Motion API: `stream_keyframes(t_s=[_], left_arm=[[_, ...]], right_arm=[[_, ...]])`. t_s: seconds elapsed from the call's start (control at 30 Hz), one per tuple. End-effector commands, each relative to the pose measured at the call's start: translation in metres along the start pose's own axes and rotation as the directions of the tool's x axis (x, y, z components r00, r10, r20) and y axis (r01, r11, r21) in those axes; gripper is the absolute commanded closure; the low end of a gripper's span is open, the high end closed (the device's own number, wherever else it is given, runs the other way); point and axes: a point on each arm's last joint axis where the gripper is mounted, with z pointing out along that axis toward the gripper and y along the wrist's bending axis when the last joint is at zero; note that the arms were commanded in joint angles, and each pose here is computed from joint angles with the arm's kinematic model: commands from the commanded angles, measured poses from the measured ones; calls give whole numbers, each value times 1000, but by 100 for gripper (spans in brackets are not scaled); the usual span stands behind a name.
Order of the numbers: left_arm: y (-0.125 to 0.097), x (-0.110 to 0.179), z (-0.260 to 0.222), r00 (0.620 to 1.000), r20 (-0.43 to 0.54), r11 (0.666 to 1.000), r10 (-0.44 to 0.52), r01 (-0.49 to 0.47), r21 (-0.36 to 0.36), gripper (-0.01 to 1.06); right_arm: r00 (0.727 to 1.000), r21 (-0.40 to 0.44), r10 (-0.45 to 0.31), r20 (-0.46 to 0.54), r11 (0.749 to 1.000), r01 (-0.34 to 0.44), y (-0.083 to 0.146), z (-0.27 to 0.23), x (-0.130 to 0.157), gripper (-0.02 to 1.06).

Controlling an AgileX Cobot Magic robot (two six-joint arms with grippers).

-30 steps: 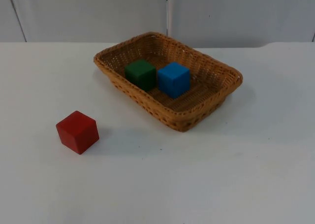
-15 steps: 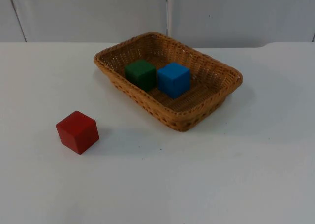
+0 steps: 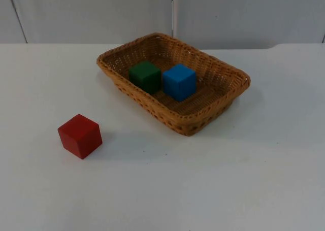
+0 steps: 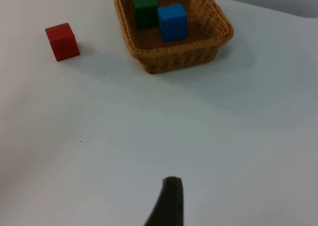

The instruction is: Pick up one cube with each hand and place exactly two cubes into the same basket, leaving the remaining cube outside.

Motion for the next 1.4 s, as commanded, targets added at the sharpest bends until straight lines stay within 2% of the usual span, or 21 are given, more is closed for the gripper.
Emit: stream_keyframes(t_s=[0.0, 0.03, 0.1, 0.17, 0.2, 0.27, 1.37], left_arm=[[0, 1, 1, 1000, -4, 1000, -7, 7, -5, 16], [0, 1, 1, 1000, -4, 1000, -7, 7, -5, 16], [0, 1, 1, 1000, -4, 1000, -7, 7, -5, 11], [0, 1, 1, 1000, -4, 1000, -7, 7, -5, -1], [0, 1, 1, 1000, -4, 1000, -7, 7, -5, 0], [0, 1, 1, 1000, -4, 1000, -7, 7, -5, 0], [0, 1, 1, 1000, -4, 1000, -8, 8, -2, 0]], right_arm=[[1000, -2, 3, 6, 1000, -3, 0, 0, 0, 26], [1000, -2, 3, 6, 1000, -3, 0, 0, 0, 26], [1000, -2, 3, 6, 1000, -3, 0, 0, 0, 16], [1000, -2, 3, 6, 1000, -3, 0, 0, 0, 6], [1000, -2, 3, 6, 1000, -3, 0, 0, 0, 1], [1000, -2, 3, 6, 1000, -3, 0, 0, 0, -1], [1000, 0, 2, 6, 1000, -2, 0, 0, 0, -1]])
